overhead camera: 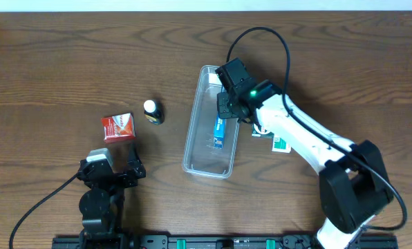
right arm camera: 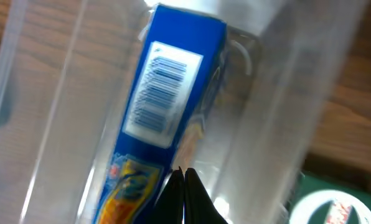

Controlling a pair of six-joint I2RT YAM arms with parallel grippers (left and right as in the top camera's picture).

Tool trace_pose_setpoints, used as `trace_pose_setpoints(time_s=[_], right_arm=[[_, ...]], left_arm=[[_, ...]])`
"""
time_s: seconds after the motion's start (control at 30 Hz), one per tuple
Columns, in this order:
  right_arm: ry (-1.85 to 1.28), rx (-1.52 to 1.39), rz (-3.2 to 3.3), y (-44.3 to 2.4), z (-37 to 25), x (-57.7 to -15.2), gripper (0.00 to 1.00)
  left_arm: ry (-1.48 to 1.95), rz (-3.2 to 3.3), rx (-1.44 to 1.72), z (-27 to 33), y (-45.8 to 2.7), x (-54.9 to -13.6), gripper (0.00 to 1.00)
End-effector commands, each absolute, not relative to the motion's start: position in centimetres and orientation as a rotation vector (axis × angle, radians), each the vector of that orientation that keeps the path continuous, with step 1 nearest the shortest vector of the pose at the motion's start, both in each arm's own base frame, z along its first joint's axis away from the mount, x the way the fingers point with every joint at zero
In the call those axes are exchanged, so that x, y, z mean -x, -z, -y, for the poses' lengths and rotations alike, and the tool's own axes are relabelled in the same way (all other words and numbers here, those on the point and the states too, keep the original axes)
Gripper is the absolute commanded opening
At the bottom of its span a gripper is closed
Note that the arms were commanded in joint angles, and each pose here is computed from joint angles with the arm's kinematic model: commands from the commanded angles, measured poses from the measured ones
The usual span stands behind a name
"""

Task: Pack container
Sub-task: 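Push the blue box flat into the container with the right gripper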

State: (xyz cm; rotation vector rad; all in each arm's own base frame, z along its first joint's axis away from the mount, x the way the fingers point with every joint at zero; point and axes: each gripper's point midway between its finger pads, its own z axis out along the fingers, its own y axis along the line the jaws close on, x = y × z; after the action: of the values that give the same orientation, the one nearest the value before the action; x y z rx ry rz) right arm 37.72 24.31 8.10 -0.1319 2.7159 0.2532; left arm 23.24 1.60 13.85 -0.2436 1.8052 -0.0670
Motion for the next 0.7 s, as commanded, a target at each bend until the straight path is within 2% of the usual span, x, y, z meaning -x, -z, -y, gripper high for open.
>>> trace_pose_setpoints(time_s=[0.0,0.37,0.67], right_arm=[[-0.325,0.237,-2.697,-8.0,-26.2,-37.6,0.01],[-0.429,0.493,-2.538,-9.7,-29.5,-38.6,0.07],[-0.546,0.595,-2.593,-8.5,-30.9,-36.5,0.10]], left_arm=[[0.063,-1.837,0.247,-1.6,-12.5,-23.2,0.98],[0.063,-1.836,0.247,-1.6,-12.5,-23.2,0.98],[0.063,-1.836,0.247,-1.6,-12.5,-23.2,0.98]])
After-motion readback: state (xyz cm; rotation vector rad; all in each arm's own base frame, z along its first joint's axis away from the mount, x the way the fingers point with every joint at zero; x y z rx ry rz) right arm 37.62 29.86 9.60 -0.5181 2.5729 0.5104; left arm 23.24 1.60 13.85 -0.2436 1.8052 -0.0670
